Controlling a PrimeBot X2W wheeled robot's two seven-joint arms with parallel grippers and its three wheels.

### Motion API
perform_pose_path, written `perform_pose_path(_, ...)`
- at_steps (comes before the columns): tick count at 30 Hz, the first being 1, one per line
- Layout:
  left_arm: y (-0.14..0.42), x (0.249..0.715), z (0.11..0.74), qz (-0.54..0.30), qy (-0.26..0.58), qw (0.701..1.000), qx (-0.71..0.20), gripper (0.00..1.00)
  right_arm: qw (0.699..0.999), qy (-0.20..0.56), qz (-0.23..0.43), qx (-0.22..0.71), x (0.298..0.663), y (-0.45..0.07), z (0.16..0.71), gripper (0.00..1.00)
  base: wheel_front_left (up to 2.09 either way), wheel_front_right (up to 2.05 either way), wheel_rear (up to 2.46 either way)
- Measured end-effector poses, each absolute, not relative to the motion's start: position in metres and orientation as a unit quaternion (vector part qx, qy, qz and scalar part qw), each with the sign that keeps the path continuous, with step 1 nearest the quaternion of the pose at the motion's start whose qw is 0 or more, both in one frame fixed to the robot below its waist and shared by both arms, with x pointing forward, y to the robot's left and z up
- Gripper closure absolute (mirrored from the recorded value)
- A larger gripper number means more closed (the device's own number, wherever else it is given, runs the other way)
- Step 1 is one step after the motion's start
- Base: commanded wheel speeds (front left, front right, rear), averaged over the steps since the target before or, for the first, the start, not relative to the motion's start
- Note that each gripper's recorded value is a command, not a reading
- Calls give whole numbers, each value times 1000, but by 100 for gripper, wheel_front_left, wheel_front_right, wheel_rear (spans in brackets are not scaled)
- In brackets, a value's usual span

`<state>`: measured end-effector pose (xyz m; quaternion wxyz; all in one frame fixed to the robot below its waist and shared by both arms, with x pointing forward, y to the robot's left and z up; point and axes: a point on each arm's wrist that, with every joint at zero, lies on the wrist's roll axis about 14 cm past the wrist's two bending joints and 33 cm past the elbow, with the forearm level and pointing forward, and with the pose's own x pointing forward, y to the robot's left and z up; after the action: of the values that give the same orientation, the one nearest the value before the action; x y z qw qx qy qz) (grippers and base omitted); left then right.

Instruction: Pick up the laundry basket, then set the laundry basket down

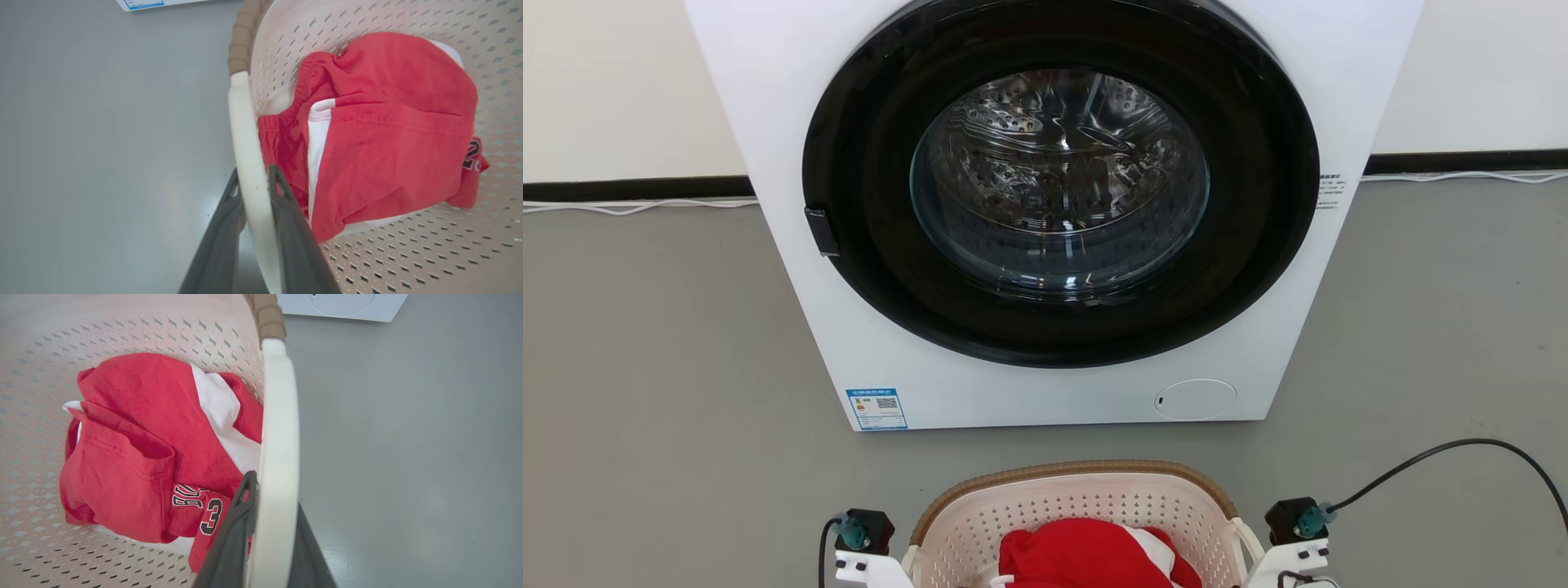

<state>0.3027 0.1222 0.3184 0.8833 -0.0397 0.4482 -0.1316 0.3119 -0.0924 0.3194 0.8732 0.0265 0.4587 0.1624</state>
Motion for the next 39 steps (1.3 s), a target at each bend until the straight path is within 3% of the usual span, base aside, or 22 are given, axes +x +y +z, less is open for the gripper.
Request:
perform_pose_path(19, 130, 307, 309, -112, 445, 887, -55, 100, 881, 439, 175, 27, 318, -85, 314, 100, 0, 0, 0)
perform_pose_path(29, 139, 362, 313, -99, 403, 908, -57, 100, 902, 388, 190, 26, 375, -77, 317, 100, 0, 0, 0)
perform_pose_path(39, 143, 397, 285, -96, 411, 905, -50, 100, 895, 399, 198, 28, 411, -73, 285, 100, 0, 0, 0)
